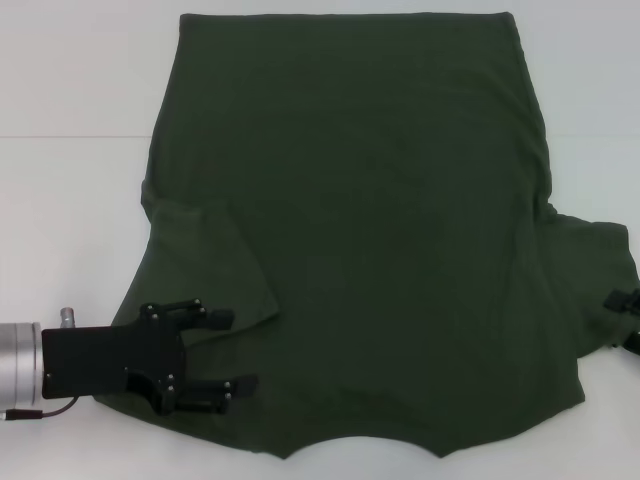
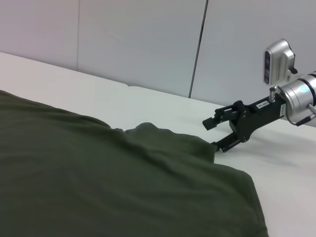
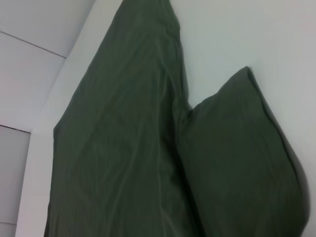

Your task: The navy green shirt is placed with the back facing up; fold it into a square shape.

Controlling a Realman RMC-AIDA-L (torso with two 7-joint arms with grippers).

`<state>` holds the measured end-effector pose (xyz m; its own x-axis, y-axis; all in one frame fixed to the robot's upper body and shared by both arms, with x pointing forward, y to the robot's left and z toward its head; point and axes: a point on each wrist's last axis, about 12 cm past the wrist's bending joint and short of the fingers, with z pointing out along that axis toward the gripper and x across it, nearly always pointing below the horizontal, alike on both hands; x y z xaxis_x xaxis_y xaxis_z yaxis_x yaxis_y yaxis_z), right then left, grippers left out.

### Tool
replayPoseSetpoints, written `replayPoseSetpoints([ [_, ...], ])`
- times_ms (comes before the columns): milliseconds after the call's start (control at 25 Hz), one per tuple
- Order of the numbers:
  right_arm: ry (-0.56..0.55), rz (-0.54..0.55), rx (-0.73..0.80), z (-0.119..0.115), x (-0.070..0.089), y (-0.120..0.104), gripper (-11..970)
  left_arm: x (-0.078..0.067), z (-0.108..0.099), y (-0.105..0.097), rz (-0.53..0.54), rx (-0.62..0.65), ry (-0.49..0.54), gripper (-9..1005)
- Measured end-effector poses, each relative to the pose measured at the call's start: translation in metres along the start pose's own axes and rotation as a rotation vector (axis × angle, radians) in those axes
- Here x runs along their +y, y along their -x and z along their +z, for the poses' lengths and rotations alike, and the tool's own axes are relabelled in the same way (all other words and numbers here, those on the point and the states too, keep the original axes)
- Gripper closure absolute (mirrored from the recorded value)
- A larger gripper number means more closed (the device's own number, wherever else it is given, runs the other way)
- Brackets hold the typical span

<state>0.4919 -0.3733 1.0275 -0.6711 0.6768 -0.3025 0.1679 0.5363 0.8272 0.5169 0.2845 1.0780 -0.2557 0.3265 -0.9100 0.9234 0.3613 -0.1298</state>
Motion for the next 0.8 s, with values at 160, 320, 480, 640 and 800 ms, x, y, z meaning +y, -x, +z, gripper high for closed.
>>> replayPoseSetpoints([
  [160,-0.004,0.008,0.001,0.0011,-0.0014,-0.0014,38,0.0000,0.0000,0.0002,0.000,-0.002,0.000,116],
  [320,-0.020,0.019,0.008,0.0033,-0.0021,-0.0013,81,0.0001,0.0001,0.0005,0.001,-0.003,0.000,116],
  [480,-0.036,0.023,0.016,0.0055,-0.0023,-0.0012,167,0.0001,0.0001,0.0010,0.002,-0.005,-0.001,116],
  [640,-0.038,0.025,0.022,0.0059,-0.0028,-0.0025,337,0.0000,0.0000,0.0013,0.002,-0.007,-0.002,117],
  [800,-0.033,0.026,0.029,0.0064,-0.0021,-0.0033,391,-0.0002,-0.0004,0.0009,0.001,-0.008,-0.001,117],
])
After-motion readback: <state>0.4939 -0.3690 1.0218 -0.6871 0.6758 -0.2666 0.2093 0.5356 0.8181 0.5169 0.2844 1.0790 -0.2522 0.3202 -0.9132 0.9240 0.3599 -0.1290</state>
